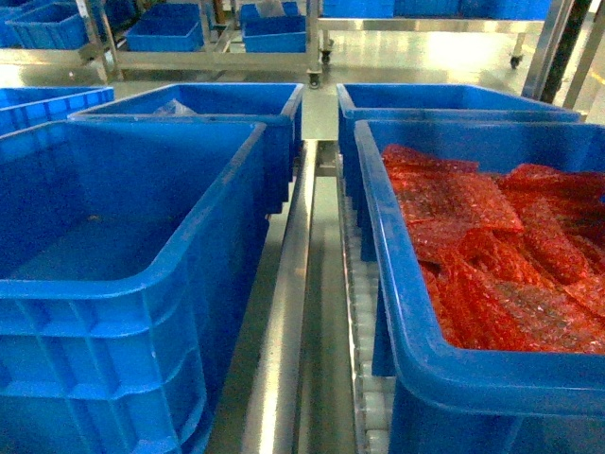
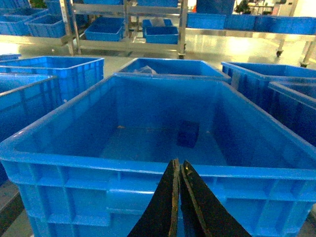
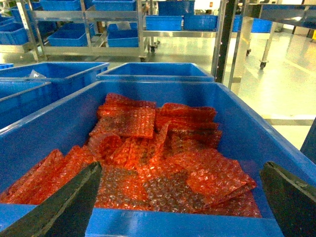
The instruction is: Pick blue part to blue bin on bottom shelf
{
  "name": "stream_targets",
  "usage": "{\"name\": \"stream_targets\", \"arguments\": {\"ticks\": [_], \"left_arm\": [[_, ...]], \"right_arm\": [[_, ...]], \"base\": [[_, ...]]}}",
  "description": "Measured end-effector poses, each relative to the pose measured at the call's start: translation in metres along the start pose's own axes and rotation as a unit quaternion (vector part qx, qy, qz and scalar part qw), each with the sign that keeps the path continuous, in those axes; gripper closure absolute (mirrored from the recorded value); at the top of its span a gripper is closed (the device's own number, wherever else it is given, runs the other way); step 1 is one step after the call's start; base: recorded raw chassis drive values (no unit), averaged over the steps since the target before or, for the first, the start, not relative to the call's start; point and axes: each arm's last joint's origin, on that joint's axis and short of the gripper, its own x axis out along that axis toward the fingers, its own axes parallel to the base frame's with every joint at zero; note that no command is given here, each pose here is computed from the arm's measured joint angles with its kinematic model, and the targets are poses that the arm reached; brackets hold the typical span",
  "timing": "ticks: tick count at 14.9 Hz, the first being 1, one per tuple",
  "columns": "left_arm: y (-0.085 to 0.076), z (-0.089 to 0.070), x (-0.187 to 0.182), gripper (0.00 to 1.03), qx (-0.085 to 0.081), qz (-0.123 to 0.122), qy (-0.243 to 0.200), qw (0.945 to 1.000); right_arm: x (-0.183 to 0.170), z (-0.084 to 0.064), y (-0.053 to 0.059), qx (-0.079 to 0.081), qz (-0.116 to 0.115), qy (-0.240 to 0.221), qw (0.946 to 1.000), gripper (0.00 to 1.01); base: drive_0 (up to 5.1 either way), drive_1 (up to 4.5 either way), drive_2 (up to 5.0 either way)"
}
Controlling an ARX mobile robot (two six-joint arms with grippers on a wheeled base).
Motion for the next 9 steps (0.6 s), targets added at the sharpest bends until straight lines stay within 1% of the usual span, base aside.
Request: {"name": "stream_targets", "arguments": {"ticks": [1, 2, 4, 6, 7, 8, 9], "left_arm": [[-0.0001, 0.0005, 0.0, 1.01, 0.0, -0.001, -0.002, 1.0], [0.0, 0.0009, 0.0, 0.99, 0.0, -0.001, -0.005, 1.0], [-0.0001, 0.0006, 0.0, 0.8, 0.0, -0.001, -0.003, 1.0], [-0.0001, 0.0005, 0.0, 0.5, 0.0, -0.001, -0.003, 1.0], [0.0, 0.0004, 0.0, 0.39, 0.0, -0.001, -0.003, 1.0], [0.0, 0.0004, 0.0, 0.25, 0.0, -0.001, -0.003, 1.0], [-0.0001, 0.0006, 0.0, 0.14, 0.0, -0.001, -0.003, 1.0]], "right_arm": [[0.0, -0.0002, 0.0, 0.0, 0.0, 0.001, 1.0, 0.03], [0.0, -0.0003, 0.0, 0.0, 0.0, 0.001, 1.0, 0.03], [0.0, -0.0002, 0.0, 0.0, 0.0, 0.001, 1.0, 0.03], [0.0, -0.0002, 0.0, 0.0, 0.0, 0.001, 1.0, 0.03], [0.0, -0.0002, 0.0, 0.0, 0.0, 0.001, 1.0, 0.03], [0.0, -0.0002, 0.0, 0.0, 0.0, 0.001, 1.0, 0.03], [0.0, -0.0002, 0.0, 0.0, 0.0, 0.001, 1.0, 0.03]], "base": [[0.0, 0.0, 0.0], [0.0, 0.0, 0.0], [0.0, 0.0, 0.0], [0.0, 0.0, 0.0], [0.0, 0.0, 0.0], [0.0, 0.0, 0.0], [0.0, 0.0, 0.0]]}}
